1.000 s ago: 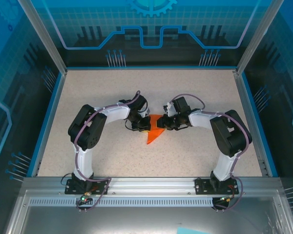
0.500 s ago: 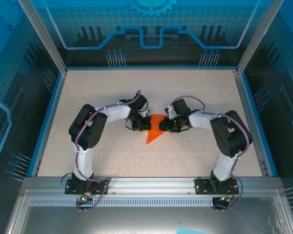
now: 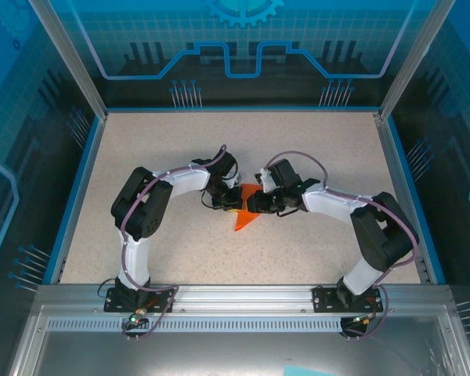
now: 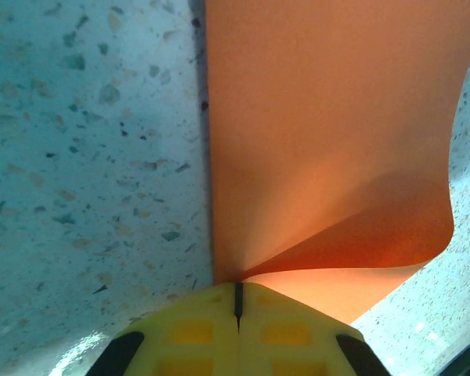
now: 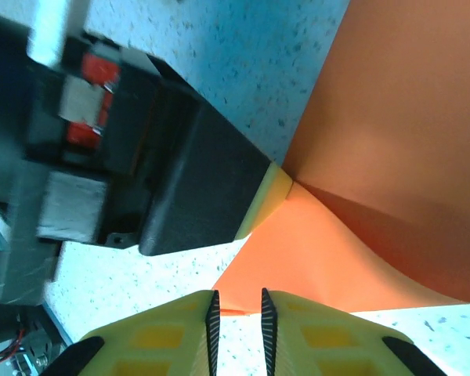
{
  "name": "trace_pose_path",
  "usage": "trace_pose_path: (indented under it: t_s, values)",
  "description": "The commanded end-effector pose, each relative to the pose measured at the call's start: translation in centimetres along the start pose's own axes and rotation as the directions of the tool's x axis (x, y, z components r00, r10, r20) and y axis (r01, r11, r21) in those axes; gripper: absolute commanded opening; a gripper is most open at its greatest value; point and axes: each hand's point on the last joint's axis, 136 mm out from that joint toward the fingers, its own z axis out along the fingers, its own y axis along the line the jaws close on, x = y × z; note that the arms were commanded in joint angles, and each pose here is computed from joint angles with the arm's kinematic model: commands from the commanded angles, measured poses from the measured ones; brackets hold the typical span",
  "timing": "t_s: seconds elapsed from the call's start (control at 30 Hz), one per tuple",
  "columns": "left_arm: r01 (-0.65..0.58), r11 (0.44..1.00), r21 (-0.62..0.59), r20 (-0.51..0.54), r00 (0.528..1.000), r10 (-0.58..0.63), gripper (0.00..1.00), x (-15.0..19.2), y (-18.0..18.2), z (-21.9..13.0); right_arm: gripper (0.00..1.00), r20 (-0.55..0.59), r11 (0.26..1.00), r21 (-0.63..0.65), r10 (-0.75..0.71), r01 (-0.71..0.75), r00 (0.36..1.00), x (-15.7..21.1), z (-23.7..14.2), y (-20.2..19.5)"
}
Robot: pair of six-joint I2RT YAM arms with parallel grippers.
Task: Fold a paper plane with a square sheet of paper (pick it up from the middle)
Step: Third fold the triangle at the center of the table.
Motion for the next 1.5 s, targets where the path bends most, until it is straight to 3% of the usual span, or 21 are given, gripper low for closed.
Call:
trace_pose_path:
  t_s: [0.0, 0.77, 1.1, 1.47]
  values:
    - [-0.003, 0.999, -0.034, -0.03, 1.0, 0.002, 0.02, 0.3, 1.0, 0.6, 0.23, -0.027, 1.0, 0.004, 0.03, -0.03, 0.999, 0.5, 1.5, -0.8]
    - [0.0, 0.998, -0.056, -0.031, 1.0, -0.002, 0.02, 0.1, 1.5, 1.1, 0.22, -0.105, 0.99, 0.096, 0.108, -0.098, 0.989, 2.5, 3.6, -4.8]
    - [0.002, 0.997, -0.078, -0.031, 1.0, -0.004, 0.02, -0.2, 1.9, 1.3, 0.23, -0.081, 0.992, 0.076, 0.108, -0.102, 0.991, 1.9, 2.9, -4.3]
    - [-0.011, 0.997, -0.072, -0.018, 1.0, 0.01, 0.07, -0.3, 1.2, 0.4, 0.22, -0.133, 0.983, 0.134, 0.141, -0.123, 0.981, 3.4, 4.3, -6.5]
